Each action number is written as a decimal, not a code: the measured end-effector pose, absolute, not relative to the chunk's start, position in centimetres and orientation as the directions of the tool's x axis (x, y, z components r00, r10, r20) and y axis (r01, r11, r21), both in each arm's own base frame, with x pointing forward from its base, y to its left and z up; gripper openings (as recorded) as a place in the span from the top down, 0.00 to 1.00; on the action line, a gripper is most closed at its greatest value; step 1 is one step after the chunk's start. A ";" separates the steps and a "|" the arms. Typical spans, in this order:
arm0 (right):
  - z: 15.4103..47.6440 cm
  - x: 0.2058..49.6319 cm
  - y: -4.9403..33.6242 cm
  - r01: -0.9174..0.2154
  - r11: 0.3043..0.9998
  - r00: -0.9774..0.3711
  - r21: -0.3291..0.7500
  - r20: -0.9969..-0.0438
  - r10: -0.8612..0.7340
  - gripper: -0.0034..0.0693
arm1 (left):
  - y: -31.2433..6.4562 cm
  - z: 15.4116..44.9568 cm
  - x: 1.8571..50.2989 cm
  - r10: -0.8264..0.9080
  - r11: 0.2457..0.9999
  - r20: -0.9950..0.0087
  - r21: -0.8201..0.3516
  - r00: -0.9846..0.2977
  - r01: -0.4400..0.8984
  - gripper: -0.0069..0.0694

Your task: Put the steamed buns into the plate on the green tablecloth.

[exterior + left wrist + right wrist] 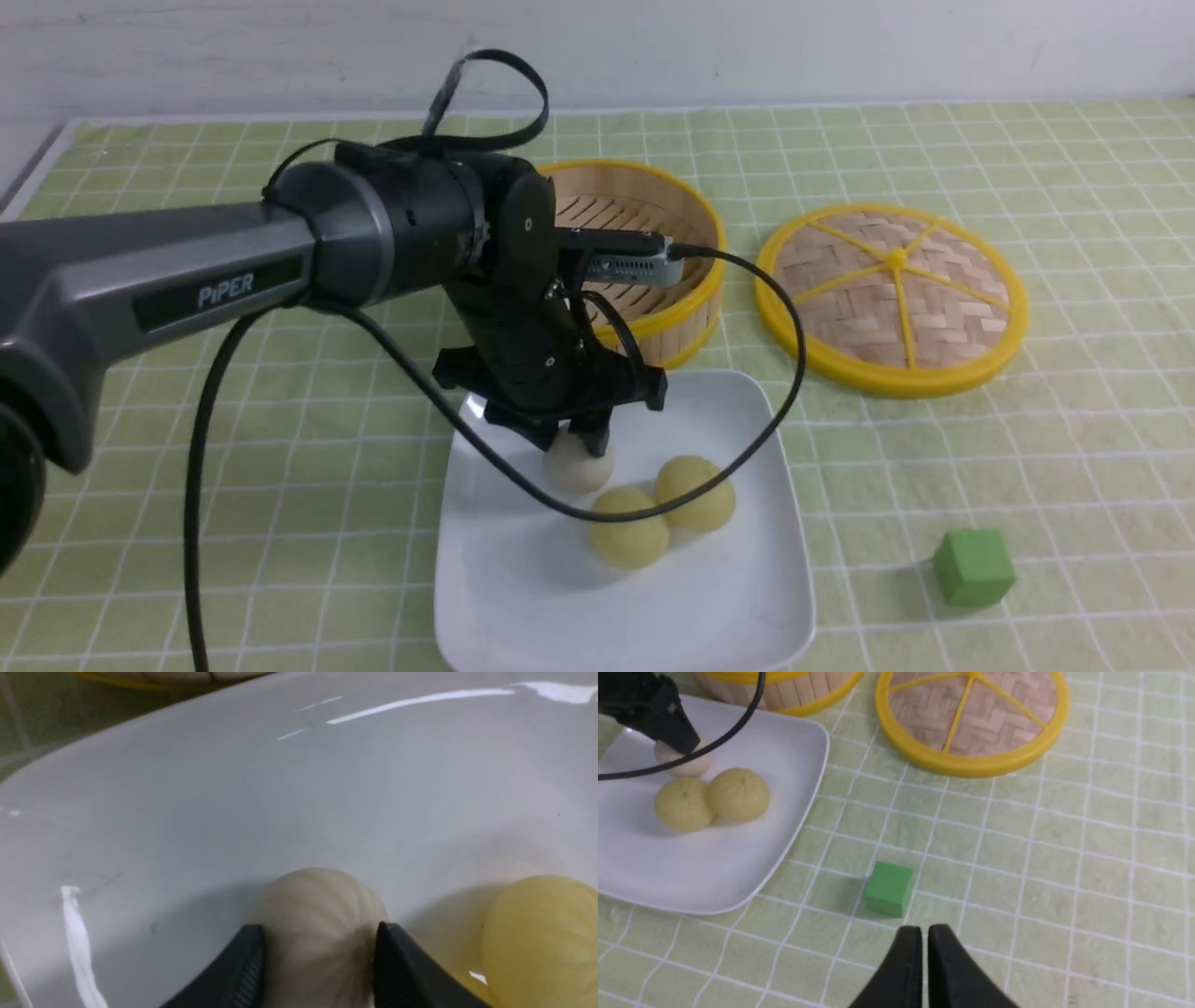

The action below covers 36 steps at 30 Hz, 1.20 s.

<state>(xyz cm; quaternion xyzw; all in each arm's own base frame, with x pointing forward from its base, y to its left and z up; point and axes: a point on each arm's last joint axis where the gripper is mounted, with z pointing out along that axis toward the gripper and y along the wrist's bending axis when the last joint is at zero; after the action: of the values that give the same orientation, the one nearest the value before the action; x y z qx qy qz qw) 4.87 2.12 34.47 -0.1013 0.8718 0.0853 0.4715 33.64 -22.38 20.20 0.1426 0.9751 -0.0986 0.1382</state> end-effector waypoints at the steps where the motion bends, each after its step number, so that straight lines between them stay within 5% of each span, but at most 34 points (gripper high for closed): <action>1: 34.7 4.0 1.9 -0.236 0.970 -0.515 0.052 -0.854 -0.079 0.90 | -22.4 20.2 33.6 0.253 0.940 -0.299 -0.151 -0.920 0.307 0.42; 12: 32.9 -1.7 0.7 -0.117 0.990 -0.090 0.075 -0.994 0.065 0.97 | -21.6 24.3 32.8 0.277 0.926 -0.387 -0.138 -0.879 0.352 0.38; 19: 29.0 2.2 0.6 -0.093 0.991 -0.062 0.092 -0.994 0.086 0.97 | -21.2 25.0 32.4 0.296 0.925 -0.388 -0.112 -0.873 0.363 0.38; 28: 28.5 3.0 0.5 -0.086 0.992 -0.001 0.094 -0.996 0.095 0.97 | -21.0 24.8 32.2 0.305 0.926 -0.357 -0.104 -0.883 0.362 0.40; 36: 28.5 3.0 0.5 -0.086 0.992 0.002 0.094 -0.995 0.095 0.96 | -21.0 24.8 32.1 0.309 0.927 -0.347 -0.100 -0.886 0.362 0.63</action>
<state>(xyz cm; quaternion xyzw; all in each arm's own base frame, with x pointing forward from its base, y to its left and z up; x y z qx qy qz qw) 3.02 0.53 28.50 0.0031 0.7035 0.0640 0.7078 32.13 -20.95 24.83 0.1734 0.9676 -0.0811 0.1648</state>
